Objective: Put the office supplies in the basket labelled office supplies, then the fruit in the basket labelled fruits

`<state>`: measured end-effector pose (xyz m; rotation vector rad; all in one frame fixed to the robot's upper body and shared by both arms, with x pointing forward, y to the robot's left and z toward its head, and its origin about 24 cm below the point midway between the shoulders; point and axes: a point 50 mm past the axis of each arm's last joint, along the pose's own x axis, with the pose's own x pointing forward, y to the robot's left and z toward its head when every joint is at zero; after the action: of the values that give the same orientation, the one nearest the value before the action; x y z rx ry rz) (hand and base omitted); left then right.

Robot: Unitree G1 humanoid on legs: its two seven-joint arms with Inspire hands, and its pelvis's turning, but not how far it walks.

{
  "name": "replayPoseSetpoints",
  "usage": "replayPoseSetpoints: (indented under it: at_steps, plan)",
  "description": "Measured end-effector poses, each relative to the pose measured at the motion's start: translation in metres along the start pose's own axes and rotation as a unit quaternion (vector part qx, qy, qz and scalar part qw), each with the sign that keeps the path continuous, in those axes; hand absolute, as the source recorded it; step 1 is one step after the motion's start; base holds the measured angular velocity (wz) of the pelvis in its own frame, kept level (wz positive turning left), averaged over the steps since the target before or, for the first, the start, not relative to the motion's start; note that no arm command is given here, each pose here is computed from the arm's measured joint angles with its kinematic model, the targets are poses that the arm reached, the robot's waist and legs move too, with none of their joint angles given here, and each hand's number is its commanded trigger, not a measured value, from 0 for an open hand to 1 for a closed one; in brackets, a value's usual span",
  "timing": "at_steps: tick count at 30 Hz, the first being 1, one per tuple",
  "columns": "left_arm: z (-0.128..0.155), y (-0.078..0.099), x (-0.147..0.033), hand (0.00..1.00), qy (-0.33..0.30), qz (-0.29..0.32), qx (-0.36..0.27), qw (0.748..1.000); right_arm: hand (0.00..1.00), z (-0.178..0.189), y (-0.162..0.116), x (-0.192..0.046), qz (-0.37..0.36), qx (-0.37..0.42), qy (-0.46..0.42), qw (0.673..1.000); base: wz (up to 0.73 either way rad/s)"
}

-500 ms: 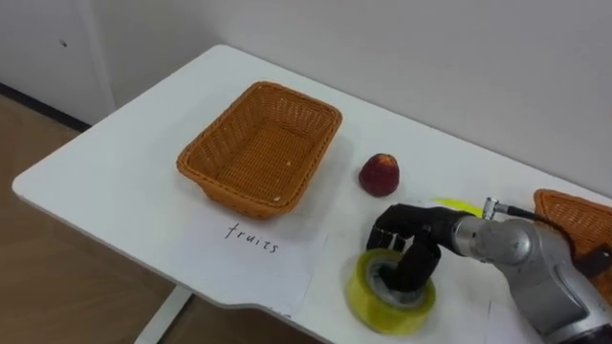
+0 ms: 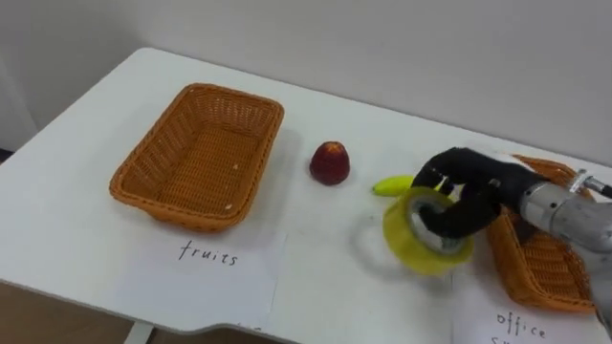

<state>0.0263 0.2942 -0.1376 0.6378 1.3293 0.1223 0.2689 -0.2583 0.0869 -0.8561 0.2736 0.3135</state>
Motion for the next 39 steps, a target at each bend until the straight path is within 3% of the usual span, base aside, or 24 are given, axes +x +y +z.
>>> replayPoseSetpoints:
  at_steps: [10,16,28,39]
  plan:
    - [-0.012,-0.011,-0.004,0.00,0.020,-0.011,-0.020,1.000,1.00,-0.002,-0.030,-0.013,-0.136,0.038,-0.014,0.990,-0.04]
    - [-0.013,-0.014,-0.004,0.00,0.022,-0.015,-0.022,0.999,1.00,-0.003,-0.035,-0.015,-0.182,0.059,-0.023,0.981,-0.07]
    - [-0.021,-0.013,-0.006,0.00,0.030,-0.001,-0.019,0.999,1.00,-0.015,-0.052,-0.025,-0.308,0.142,-0.024,0.940,0.00]
    - [-0.024,-0.013,-0.007,0.00,0.035,0.003,-0.036,0.999,1.00,-0.061,-0.040,-0.021,-0.312,0.222,0.056,0.922,-0.07]
